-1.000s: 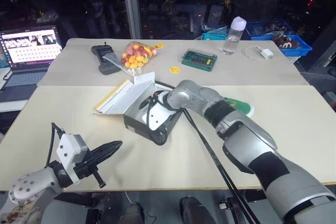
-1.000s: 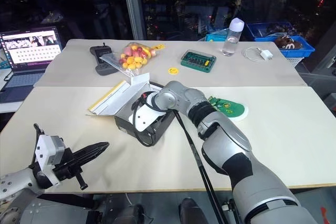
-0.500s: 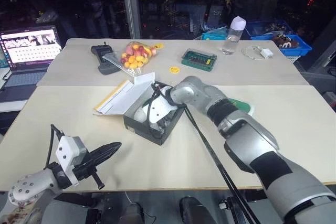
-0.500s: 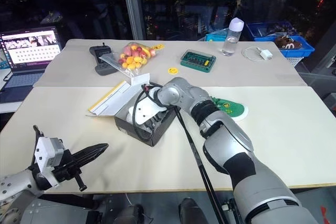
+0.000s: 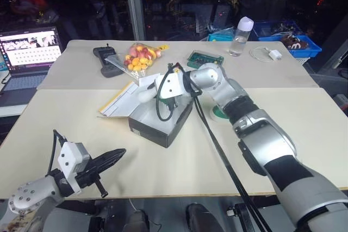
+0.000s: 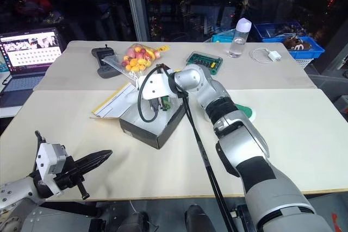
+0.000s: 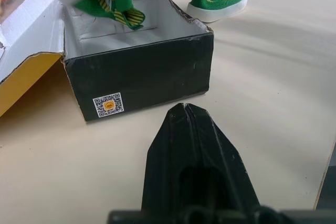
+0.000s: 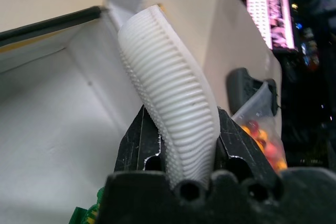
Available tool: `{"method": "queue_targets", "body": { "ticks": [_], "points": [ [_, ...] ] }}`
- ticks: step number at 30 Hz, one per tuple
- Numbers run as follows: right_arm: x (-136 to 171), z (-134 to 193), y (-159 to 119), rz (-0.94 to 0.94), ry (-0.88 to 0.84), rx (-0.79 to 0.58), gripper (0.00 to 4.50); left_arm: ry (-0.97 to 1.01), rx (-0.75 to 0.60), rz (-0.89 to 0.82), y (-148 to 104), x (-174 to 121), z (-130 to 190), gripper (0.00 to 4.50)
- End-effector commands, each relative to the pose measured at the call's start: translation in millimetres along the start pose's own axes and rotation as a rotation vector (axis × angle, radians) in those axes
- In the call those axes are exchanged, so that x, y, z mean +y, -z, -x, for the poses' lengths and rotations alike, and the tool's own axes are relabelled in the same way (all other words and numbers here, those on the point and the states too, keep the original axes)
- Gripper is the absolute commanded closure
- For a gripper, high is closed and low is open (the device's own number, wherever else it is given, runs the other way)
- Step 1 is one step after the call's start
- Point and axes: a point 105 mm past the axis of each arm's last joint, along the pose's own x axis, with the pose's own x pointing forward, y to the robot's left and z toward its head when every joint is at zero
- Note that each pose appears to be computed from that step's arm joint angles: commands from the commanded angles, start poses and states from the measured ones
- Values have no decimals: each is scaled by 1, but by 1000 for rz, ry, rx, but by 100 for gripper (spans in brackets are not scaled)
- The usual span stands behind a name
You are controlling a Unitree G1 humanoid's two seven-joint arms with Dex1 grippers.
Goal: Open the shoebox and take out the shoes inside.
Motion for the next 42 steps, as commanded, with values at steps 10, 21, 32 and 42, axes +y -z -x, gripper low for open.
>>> {"method": "queue_targets", "body": {
  "ticks": [10,21,32,42],
  "points": [
    [-76,54,-27,-303,351,-199,373,2,-17,-28,-7,1,-2,450],
    [-83,160,21,-973,802,-230,373,11,-19,-22,-7,-1,-6,450],
    [17,238,60,-1696,1250,-278,373,34,-21,2,-2,-2,-10,450],
    [109,220,61,-2075,1479,-271,373,60,-34,2,-1,0,-12,450]
  ]
}}
